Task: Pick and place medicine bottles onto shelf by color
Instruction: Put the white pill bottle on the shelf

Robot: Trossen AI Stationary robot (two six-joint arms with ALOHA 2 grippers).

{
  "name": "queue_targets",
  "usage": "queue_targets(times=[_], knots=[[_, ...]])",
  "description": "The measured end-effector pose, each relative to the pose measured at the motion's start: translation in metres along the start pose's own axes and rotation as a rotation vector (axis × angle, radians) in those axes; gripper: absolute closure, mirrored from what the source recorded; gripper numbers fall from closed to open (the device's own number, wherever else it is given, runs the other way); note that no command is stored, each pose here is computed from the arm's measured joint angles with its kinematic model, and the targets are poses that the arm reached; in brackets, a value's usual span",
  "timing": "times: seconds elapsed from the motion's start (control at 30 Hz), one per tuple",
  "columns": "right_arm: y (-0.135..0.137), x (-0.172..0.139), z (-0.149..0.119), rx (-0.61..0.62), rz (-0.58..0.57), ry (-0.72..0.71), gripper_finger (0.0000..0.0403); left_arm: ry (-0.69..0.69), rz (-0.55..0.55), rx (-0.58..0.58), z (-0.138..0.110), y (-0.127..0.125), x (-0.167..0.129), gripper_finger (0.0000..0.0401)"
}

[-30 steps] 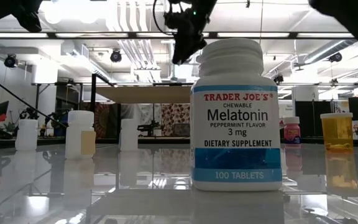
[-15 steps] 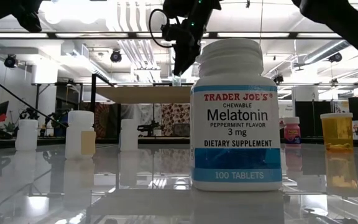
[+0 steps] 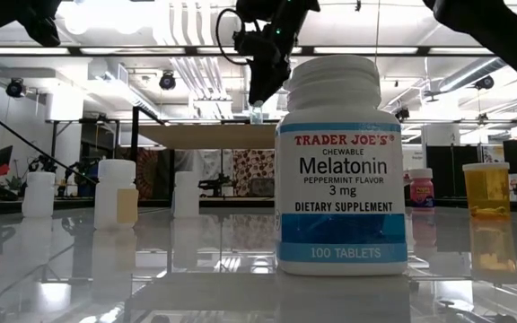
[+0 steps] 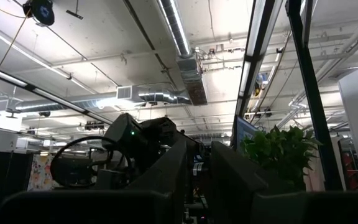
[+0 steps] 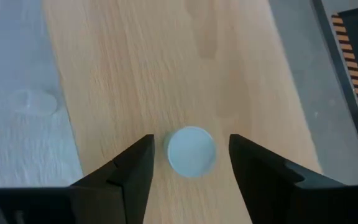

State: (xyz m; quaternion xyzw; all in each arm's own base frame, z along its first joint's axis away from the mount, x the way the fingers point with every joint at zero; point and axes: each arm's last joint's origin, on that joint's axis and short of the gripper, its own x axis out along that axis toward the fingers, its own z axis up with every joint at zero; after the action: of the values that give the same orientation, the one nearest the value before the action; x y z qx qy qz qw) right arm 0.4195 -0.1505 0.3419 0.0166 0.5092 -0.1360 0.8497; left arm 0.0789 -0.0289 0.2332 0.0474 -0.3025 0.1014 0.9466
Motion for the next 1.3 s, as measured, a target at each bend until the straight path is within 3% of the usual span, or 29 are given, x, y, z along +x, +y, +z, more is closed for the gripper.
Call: queue_targets(times=[0.23,0.6,0.9,1.03,1.3], knots=[[0.008,-0.046,-0.004,0.026,0.005,-0.066,0.0202,0.0,0.0,0.0,0.0,0.0,0.0,0.0343],[0.071,-0.107,-0.022,-0.145,0.086,-0.243,0.0202,0.05,-0.04,0.037,-0.006,-0.008,0.006,0.0343],[0.087,-0.12,-0.087,-0.153,0.123,-0.421,0.0202,0.111,-0.103,0.005,-0.006,-0.023,0.023,0.0343],[0.083,-0.13,-0.115,-0.133,0.123,-0.574,0.0202,0.135,-0.107,-0.073,-0.005,-0.029,0.032,0.0343],[0.072,-0.161,-0.162,-0.092,0.113,-0.897,0.0202,0.158,-0.114,-0.083,0.005,-0.048,0.065,0.0343]])
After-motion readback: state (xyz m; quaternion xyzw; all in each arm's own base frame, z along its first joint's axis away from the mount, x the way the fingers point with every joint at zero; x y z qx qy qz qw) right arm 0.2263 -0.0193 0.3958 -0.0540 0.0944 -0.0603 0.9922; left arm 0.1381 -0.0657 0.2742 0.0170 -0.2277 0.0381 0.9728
